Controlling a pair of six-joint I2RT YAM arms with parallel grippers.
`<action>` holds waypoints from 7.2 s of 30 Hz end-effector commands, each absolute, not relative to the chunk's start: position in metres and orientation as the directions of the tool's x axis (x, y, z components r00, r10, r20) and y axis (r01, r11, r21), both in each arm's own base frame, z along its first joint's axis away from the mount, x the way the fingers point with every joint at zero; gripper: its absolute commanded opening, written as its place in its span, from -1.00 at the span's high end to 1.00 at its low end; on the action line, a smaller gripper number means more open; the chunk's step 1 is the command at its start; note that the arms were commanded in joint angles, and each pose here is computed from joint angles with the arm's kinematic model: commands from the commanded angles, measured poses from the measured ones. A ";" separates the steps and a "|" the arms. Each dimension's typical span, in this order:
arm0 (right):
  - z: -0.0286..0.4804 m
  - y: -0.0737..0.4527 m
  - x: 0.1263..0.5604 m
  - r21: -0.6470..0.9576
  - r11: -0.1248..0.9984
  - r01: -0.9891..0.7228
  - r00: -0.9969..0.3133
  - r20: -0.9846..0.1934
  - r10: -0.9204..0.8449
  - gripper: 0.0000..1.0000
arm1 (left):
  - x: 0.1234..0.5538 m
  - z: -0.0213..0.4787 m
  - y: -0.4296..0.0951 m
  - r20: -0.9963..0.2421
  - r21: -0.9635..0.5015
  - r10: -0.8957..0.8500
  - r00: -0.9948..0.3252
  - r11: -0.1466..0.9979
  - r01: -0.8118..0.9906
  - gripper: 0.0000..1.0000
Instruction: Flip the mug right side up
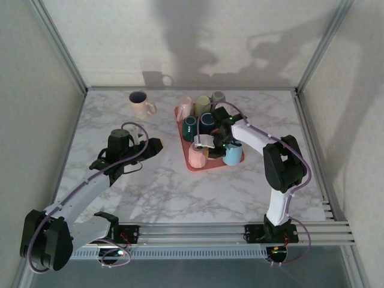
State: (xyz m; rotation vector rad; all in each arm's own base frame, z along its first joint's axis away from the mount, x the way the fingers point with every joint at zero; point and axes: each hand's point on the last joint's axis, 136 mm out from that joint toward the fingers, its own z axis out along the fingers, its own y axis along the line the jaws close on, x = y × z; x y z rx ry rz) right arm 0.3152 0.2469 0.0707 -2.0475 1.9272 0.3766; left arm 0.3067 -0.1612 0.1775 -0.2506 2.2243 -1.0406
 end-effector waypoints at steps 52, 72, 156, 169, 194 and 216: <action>0.398 0.256 0.274 0.705 0.214 -0.676 -0.608 -0.698 0.379 1.00 | 0.278 0.357 -0.295 -0.285 -0.921 -0.500 -0.818 -0.095 0.379 -0.25; 0.406 0.276 0.263 0.718 0.120 -0.686 -0.640 -0.673 0.371 1.00 | 0.286 0.378 -0.314 -0.274 -0.898 -0.503 -0.820 -0.172 0.405 0.18; 0.250 0.212 0.303 0.390 0.844 -0.367 -0.767 -0.641 -0.037 -0.15 | 0.426 0.174 0.007 -0.722 0.025 -0.281 -0.632 0.903 -0.429 1.00; 0.243 0.216 0.308 0.400 0.845 -0.355 -0.779 -0.626 -0.031 -0.16 | 0.473 0.138 0.019 -0.703 0.036 -0.275 -0.656 0.908 -0.418 1.00; 0.250 0.197 0.307 0.342 0.880 -0.330 -0.758 -0.652 -0.031 -0.29 | 0.458 0.128 0.014 -0.674 -0.001 -0.296 -0.677 0.916 -0.400 0.13; 0.189 0.110 0.280 0.230 0.971 -0.069 -0.881 -0.471 0.049 -0.39 | 0.320 0.220 -0.135 -0.633 -0.651 -0.274 -0.724 0.695 0.307 -0.09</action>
